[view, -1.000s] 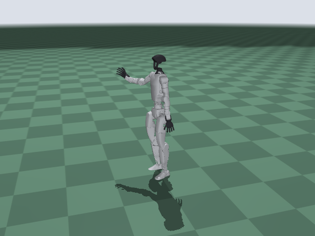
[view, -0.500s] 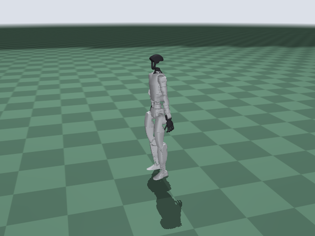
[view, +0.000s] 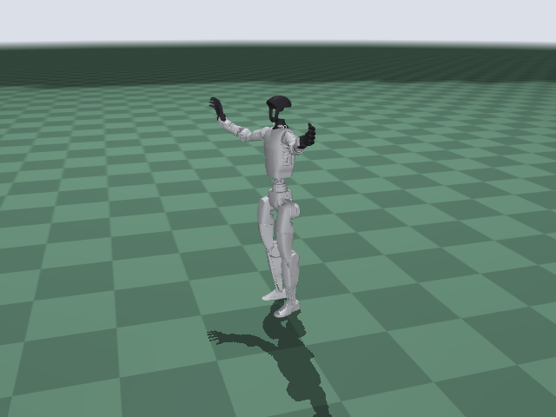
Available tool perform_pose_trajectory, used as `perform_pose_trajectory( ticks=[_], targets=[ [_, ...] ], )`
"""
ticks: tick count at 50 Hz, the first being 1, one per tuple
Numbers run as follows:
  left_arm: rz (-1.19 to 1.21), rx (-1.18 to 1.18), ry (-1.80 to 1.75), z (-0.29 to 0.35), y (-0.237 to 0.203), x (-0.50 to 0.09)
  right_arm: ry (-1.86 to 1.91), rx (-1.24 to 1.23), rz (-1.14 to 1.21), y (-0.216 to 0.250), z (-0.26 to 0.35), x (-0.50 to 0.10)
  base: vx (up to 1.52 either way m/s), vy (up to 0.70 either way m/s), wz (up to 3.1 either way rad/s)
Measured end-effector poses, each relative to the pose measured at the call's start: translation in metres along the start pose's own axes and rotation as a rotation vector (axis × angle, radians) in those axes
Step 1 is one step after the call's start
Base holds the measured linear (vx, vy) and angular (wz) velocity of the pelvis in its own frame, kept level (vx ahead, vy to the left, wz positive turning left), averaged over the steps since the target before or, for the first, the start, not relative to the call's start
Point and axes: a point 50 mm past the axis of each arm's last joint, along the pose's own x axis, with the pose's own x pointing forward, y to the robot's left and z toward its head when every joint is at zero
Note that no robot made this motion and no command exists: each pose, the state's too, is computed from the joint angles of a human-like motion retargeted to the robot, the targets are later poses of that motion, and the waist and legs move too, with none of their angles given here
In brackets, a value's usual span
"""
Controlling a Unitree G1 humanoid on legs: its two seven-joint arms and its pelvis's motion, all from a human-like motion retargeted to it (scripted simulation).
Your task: Upper body actions
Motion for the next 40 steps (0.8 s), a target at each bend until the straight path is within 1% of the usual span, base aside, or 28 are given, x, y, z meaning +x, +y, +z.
perform_pose_trajectory(
  ticks=[4, 7, 10, 12, 14, 15, 17, 18, 20, 22, 24, 27, 30, 34, 37, 38, 40],
  targets=[
    [-0.070, 0.019, -0.416, 0.086, -0.062, -0.021, -0.545, 0.089, -0.118, 0.014, 0.116, -0.003, -0.01, 0.02, 0.01],
    [-0.147, 0.070, -0.780, 0.146, -0.103, -0.061, -0.987, 0.153, -0.242, 0.006, 0.190, -0.032, 0.00, 0.00, 0.00],
    [-0.194, 0.181, -1.149, 0.190, -0.128, -0.107, -1.334, 0.214, -0.341, -0.010, 0.241, -0.068, 0.00, 0.00, 0.00],
    [-0.133, 0.326, -1.494, 0.220, -0.138, -0.149, -1.542, 0.268, -0.423, -0.028, 0.271, -0.097, 0.00, 0.00, 0.00],
    [0.019, 0.426, -1.747, 0.242, -0.134, -0.176, -1.628, 0.322, -0.498, -0.037, 0.286, -0.114, 0.00, 0.00, 0.00],
    [0.105, 0.445, -1.835, 0.249, -0.130, -0.185, -1.654, 0.348, -0.527, -0.040, 0.290, -0.120, 0.00, 0.00, 0.00],
    [0.315, 0.374, -2.009, 0.254, -0.125, -0.203, -1.674, 0.367, -0.571, -0.035, 0.295, -0.121, 0.00, 0.00, 0.00],
    [0.316, 0.347, -2.023, 0.252, -0.127, -0.203, -1.645, 0.337, -0.560, -0.030, 0.293, -0.115, 0.00, 0.00, 0.00],
    [0.240, 0.355, -1.941, 0.244, -0.136, -0.190, -1.536, 0.243, -0.507, -0.016, 0.284, -0.093, 0.00, 0.00, 0.00],
    [0.165, 0.415, -1.690, 0.228, -0.142, -0.157, -1.352, 0.138, -0.425, 0.000, 0.260, -0.065, 0.00, 0.00, 0.00],
    [0.128, 0.469, -1.426, 0.204, -0.139, -0.122, -1.152, 0.063, -0.349, 0.014, 0.228, -0.041, 0.00, 0.00, 0.00],
    [0.077, 0.509, -0.995, 0.149, -0.120, -0.069, -0.749, -0.020, -0.250, 0.027, 0.153, -0.013, 0.00, 0.00, 0.00],
    [0.051, 0.506, -0.634, 0.091, -0.093, -0.035, -0.356, -0.056, -0.189, 0.030, 0.076, -0.006, 0.00, 0.00, 0.00],
    [0.159, 0.588, -0.071, -0.010, -0.028, -0.011, 0.287, -0.051, -0.075, 0.019, -0.043, -0.027, 0.00, 0.00, 0.00],
    [0.220, 0.644, 0.444, -0.088, 0.037, -0.029, 0.806, -0.050, 0.097, -0.012, -0.128, -0.073, 0.00, 0.00, 0.00],
    [0.229, 0.613, 0.551, -0.104, 0.047, -0.038, 0.907, -0.038, 0.134, -0.019, -0.142, -0.086, 0.00, 0.00, 0.00],
    [0.236, 0.445, 0.741, -0.137, 0.061, -0.060, 1.140, 0.056, 0.174, -0.030, -0.168, -0.122, 0.03, -0.01, -0.04]
  ],
)
